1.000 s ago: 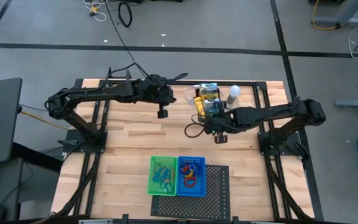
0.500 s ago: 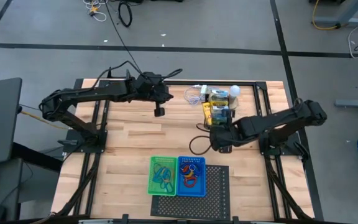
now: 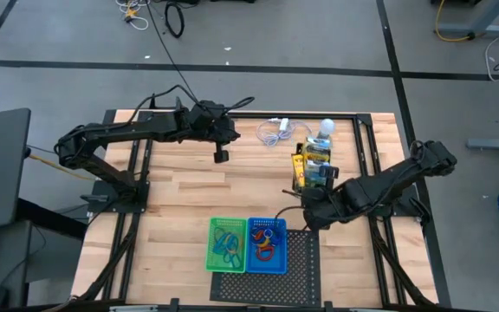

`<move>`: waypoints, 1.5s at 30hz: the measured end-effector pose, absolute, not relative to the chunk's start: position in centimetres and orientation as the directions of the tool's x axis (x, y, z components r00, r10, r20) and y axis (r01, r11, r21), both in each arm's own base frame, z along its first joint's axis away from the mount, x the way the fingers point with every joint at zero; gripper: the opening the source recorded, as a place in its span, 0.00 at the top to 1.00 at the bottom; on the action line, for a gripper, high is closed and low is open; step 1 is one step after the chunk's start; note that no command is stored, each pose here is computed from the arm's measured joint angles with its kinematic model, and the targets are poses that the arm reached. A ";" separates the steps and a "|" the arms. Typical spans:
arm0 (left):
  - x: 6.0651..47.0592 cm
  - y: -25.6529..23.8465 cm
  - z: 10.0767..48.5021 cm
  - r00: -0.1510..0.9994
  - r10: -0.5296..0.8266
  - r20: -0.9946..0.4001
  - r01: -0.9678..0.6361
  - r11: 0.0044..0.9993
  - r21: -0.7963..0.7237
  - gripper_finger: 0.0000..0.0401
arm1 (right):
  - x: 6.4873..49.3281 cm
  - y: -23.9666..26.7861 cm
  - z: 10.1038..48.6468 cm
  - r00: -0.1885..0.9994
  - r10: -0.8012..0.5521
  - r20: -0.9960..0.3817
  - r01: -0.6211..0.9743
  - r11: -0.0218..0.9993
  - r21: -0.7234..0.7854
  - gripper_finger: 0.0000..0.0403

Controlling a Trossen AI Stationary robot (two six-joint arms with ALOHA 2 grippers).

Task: Pick & Place Office Desk Supplies
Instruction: Put the black bin on the shelf

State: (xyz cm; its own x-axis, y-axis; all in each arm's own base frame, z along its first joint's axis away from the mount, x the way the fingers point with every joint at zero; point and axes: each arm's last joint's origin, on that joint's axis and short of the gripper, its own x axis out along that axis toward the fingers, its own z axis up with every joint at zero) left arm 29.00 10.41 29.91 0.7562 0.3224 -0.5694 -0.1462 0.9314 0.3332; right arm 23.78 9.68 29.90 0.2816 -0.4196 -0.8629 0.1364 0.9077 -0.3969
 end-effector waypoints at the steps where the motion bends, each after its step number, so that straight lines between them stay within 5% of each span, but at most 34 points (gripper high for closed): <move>1: 29.0 10.4 29.9 0.756 0.323 -0.569 -0.146 0.931 0.334 1.00 | 23.6 9.9 29.9 0.281 -0.411 -0.867 0.133 0.911 -0.389 1.00; 24: 29.0 10.5 29.9 0.747 0.348 -0.567 -0.167 0.923 0.348 1.00 | 24.2 16.2 31.9 0.258 -0.337 -0.905 -0.029 0.934 -0.356 1.00; 45: 28.9 10.5 29.8 0.739 0.345 -0.578 -0.159 0.924 0.348 1.00 | 24.9 24.1 31.6 0.239 -0.251 -0.938 0.045 0.968 -0.248 1.00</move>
